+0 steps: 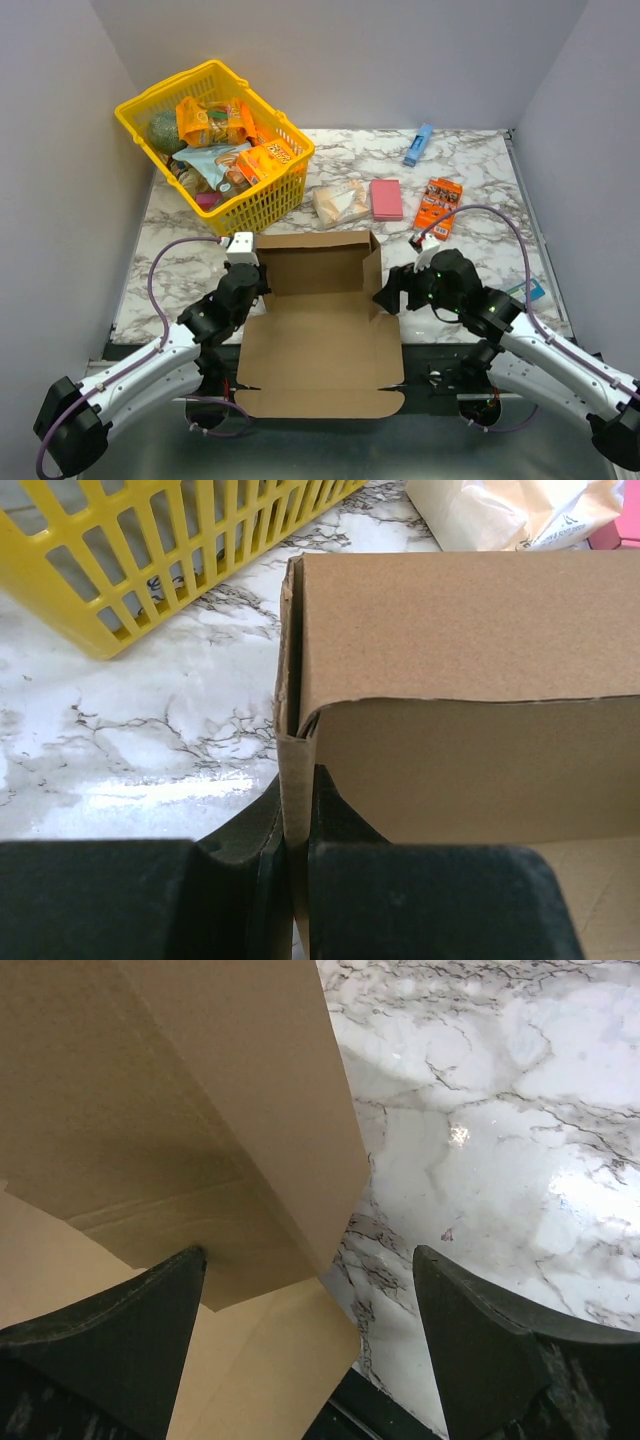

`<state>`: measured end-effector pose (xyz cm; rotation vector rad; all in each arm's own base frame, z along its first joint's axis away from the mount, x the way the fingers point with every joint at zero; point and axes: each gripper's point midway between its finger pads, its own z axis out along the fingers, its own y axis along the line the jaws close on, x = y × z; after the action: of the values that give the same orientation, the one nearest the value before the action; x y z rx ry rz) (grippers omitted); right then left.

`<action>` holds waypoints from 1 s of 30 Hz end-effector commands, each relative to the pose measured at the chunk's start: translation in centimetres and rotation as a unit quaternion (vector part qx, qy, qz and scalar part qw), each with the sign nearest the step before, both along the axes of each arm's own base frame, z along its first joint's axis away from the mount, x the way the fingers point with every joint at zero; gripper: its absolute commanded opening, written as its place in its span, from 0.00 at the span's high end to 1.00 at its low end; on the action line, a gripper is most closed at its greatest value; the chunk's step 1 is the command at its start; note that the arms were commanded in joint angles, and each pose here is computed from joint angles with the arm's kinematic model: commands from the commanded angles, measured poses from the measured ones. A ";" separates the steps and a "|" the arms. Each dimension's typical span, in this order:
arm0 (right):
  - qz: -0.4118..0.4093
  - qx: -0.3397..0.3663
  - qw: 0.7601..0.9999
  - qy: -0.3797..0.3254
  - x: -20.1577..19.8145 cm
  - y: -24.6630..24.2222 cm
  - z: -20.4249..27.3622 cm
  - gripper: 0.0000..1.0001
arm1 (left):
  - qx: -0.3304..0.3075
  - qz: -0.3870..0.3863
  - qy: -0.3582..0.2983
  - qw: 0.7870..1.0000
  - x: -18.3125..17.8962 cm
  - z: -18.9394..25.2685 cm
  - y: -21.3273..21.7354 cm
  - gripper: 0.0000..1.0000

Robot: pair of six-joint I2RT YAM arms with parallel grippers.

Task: Fold the paper box

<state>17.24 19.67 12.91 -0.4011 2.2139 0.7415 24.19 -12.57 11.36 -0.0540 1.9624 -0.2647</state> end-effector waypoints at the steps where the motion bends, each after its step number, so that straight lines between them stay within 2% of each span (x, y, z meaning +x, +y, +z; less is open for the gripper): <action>1: 0.026 0.010 1.000 -0.013 0.3 1.2 -0.7 0.08 | -0.026 -0.001 -0.014 1.000 0.6 1.5 -0.7 1.00; 17: 0.002 -0.047 0.998 -0.035 4.4 2.8 -4.0 0.07 | -0.027 -0.003 -0.013 1.000 0.5 1.4 -0.8 1.00; 23: -0.016 -0.065 0.995 -0.073 6.4 2.8 -4.0 0.07 | -0.024 -0.007 -0.013 1.000 0.5 1.1 -0.8 1.00; 30: 0.024 -0.060 0.993 -0.101 7.7 5.0 -4.0 0.08 | -0.025 -0.008 -0.016 1.000 0.5 1.4 -0.8 1.00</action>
<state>22.84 23.14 7.41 -0.5278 2.1782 0.5750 24.41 -12.13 11.02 -0.0496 1.9689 -0.2281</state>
